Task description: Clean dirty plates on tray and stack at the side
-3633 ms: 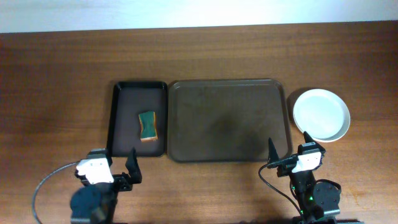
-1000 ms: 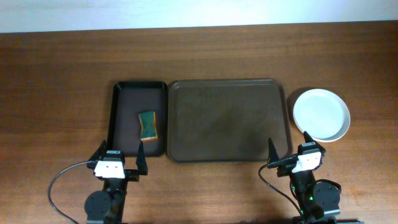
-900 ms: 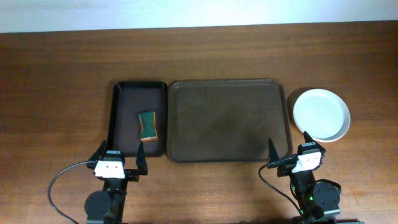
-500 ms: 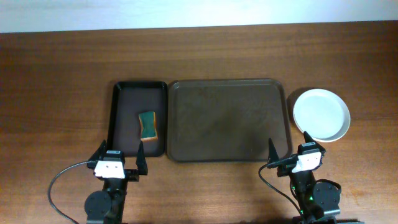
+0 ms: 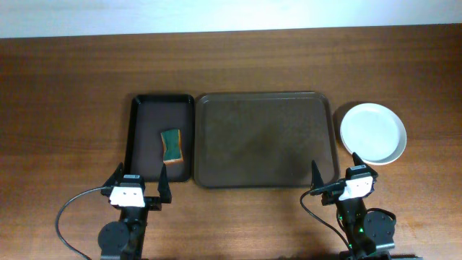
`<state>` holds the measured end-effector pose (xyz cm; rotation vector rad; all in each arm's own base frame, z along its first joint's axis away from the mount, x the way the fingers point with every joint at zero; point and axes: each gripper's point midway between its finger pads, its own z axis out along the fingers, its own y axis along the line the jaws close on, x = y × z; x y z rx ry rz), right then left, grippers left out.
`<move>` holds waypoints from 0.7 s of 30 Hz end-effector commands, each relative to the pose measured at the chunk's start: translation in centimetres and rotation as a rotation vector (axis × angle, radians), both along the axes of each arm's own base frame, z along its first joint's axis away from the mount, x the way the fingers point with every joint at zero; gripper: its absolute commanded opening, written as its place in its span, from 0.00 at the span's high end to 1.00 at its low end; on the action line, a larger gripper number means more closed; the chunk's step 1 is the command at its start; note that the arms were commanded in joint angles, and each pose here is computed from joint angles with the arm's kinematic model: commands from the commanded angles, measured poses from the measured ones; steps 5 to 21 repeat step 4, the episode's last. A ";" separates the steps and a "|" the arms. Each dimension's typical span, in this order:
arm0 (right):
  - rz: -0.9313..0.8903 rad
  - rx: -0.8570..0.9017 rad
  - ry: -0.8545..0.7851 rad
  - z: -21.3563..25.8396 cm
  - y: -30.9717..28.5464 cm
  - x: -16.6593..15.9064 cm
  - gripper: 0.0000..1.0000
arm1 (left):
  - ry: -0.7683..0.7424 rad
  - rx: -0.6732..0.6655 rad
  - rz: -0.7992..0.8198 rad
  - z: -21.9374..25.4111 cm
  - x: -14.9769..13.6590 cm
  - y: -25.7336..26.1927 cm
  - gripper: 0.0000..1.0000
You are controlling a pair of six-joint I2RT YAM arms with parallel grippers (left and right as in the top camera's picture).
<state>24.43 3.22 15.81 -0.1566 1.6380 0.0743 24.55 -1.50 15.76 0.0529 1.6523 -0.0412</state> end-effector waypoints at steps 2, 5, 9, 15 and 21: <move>0.015 0.002 -0.001 -0.1 0.3 -0.1 0.01 | -0.003 0.014 -0.012 -0.2 0.0 -0.2 0.01; 0.015 0.002 -0.001 -0.1 0.3 -0.1 0.01 | -0.003 0.014 -0.012 -0.2 0.0 -0.2 0.00; 0.015 0.002 -0.001 -0.1 0.3 -0.1 0.01 | -0.003 0.014 -0.012 -0.2 0.0 -0.2 0.00; 0.015 0.002 -0.001 -0.1 0.3 -0.1 0.01 | -0.003 0.014 -0.012 -0.2 0.0 -0.2 0.00; 0.015 0.002 -0.001 -0.1 0.3 -0.1 0.01 | -0.003 0.014 -0.012 -0.2 0.0 -0.2 0.00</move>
